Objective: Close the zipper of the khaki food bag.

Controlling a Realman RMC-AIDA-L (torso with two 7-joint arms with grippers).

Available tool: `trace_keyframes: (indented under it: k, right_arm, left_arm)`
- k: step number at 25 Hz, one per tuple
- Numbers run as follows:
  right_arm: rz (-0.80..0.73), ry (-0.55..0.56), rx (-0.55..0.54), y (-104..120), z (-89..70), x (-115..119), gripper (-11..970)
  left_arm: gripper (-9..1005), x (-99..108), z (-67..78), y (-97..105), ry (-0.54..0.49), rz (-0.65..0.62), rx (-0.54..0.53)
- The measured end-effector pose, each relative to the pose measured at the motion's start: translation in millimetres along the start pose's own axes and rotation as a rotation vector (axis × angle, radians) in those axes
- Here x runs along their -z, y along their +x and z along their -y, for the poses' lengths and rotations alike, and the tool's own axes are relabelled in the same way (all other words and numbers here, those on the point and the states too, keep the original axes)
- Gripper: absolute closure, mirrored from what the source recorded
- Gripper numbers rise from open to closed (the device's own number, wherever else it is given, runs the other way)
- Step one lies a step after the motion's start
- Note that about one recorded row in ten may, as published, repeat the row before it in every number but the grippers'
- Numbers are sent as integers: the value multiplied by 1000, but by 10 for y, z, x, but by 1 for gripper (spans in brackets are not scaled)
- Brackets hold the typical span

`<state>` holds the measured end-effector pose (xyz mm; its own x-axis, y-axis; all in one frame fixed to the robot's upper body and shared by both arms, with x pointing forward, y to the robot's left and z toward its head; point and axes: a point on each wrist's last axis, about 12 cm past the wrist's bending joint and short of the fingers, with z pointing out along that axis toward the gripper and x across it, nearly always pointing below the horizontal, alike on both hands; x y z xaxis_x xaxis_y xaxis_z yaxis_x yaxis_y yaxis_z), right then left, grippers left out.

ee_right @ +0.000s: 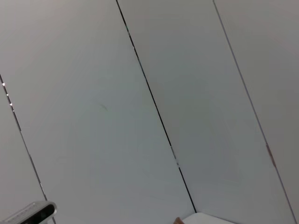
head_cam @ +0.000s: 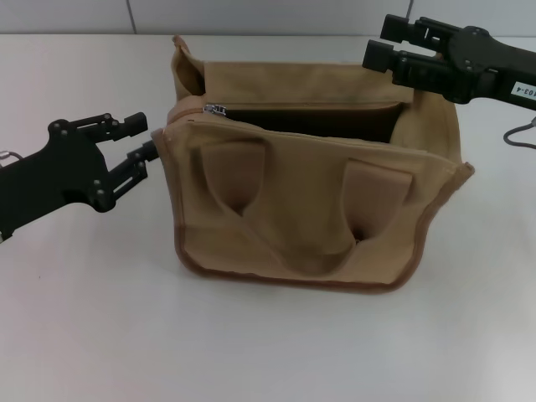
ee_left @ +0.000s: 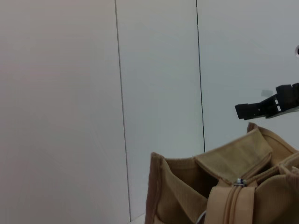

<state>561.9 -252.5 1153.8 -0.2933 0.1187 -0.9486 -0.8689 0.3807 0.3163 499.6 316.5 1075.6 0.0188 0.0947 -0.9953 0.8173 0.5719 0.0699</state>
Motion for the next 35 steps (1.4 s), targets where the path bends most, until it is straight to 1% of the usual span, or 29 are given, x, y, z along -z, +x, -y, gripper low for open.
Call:
trace_keyframes:
  k: [3, 5, 11, 13, 16, 18, 21, 23, 29, 33, 35]
  right_arm:
    - [0, 1, -3, 9, -1, 8, 193]
    - [0, 1, -4, 11, -1, 8, 193]
    - [-1, -1, -21, 45, 1, 5, 192]
    - [-1, -7, -24, 49, -2, -1, 192]
    - [-1, -11, -24, 50, -8, 1, 192]
    - [4, -14, -26, 50, -12, 5, 192]
    - [10, -13, -28, 49, -14, 10, 192]
    - [16, -15, -32, 51, -17, 18, 192]
    - [19, -18, -37, 74, -20, 28, 193]
    - [20, -17, -32, 78, -19, 35, 193]
    - [21, -16, -32, 77, -18, 36, 193]
  left_arm:
    - [775, -7, 13, 17, -2, -4, -4]
    - [592, -12, 20, 22, -3, -2, -1]
    - [504, -55, 30, 28, -11, 16, -6]
    - [447, -101, 45, 38, -31, 58, -15]
    - [362, -147, 65, 60, -37, 74, -18]
    - [312, -218, 68, 100, -51, 71, -25]
    - [238, -254, 64, 124, -65, 67, -17]
    - [239, -288, 68, 136, -69, 69, -4]
    - [241, -285, 68, 134, -76, 79, 1]
    - [242, -185, 71, 124, -132, 127, 16]
    - [323, -171, 76, 122, -136, 135, 16]
